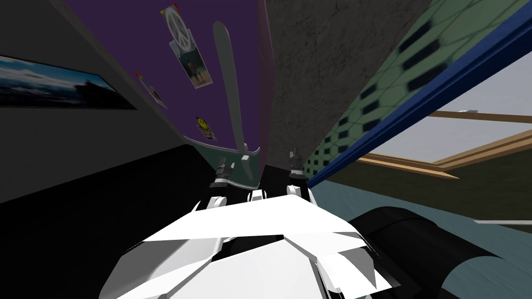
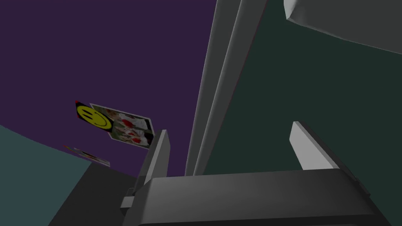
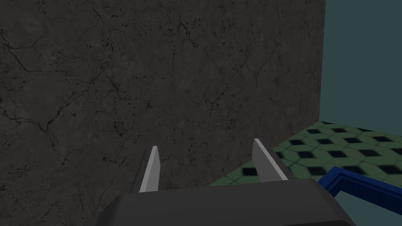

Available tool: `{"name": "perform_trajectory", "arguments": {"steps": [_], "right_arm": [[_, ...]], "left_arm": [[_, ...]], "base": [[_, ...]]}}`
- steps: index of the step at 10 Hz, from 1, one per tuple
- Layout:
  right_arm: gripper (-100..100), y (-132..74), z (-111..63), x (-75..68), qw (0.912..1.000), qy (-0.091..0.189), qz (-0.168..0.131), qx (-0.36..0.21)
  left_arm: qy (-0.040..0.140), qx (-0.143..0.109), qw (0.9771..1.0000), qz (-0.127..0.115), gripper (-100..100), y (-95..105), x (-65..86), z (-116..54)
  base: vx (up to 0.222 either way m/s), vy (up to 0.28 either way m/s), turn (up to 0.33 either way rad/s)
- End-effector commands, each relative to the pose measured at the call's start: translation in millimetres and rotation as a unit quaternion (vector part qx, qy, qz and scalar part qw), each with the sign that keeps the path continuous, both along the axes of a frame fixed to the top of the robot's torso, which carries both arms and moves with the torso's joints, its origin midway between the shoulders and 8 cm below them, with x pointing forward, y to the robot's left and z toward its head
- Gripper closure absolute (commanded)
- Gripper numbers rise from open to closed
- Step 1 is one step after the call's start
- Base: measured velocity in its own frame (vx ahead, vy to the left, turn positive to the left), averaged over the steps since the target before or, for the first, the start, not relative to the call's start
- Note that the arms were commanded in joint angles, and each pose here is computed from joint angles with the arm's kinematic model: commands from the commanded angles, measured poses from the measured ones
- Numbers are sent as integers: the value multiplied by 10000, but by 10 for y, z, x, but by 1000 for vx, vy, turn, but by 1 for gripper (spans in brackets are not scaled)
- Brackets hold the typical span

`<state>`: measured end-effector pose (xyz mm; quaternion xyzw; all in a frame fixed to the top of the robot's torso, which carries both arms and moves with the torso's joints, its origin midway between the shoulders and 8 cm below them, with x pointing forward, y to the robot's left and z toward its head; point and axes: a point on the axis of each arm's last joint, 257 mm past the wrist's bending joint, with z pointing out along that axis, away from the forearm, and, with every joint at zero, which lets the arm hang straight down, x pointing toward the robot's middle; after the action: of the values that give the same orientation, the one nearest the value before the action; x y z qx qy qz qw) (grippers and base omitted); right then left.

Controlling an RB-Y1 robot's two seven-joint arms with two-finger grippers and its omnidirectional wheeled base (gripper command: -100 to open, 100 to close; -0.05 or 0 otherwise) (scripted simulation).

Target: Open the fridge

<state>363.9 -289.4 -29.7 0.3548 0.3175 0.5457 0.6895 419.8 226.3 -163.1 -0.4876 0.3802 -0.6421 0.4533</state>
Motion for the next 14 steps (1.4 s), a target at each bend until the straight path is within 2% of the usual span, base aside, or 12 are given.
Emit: {"name": "perform_trajectory", "arguments": {"steps": [1, 3, 7, 8, 9, 10, 11, 13, 14], "right_arm": [[0, 0, 0, 0, 10000, 0, 0, 0], [0, 0, 0, 0, 10000, 0, 0, 0], [0, -1, 0, 0, 10000, 1, -1, -1], [0, -1, 0, 0, 10000, 1, -1, -1], [0, -1, 0, 0, 10000, 1, -1, -1], [0, -1, -1, -1, 10000, 1, -1, -1], [0, -1, 0, 0, 10000, 1, -1, -1], [0, -1, 1, 0, 10000, 0, -1, -3], [0, -2, 0, 0, 10000, 0, -1, -4]], "left_arm": [[438, -242, 9986, -184, -100, -200, 52, -339], [627, -485, 9966, -235, -100, -342, 89, -481], [749, -882, 9930, -230, -100, -524, 139, -556], [742, -799, 9938, -192, -100, -460, 121, -552], [742, -830, 9936, -173, -100, -439, 120, -486], [801, -814, 9933, -179, -100, -448, 97, -571], [831, -817, 9930, -181, 100, -450, 87, -588], [842, -781, 9925, -408, 100, -571, 12, -578], [842, -781, 9925, -408, 100, -571, 12, -578]], "base": [[-37, -111, -108], [-15, -82, -57], [-12, -31, -28], [-10, 0, 13], [68, 9, 26], [22, 1, 26], [-22, -6, -2], [-124, 210, -152], [-159, 253, -52]]}}
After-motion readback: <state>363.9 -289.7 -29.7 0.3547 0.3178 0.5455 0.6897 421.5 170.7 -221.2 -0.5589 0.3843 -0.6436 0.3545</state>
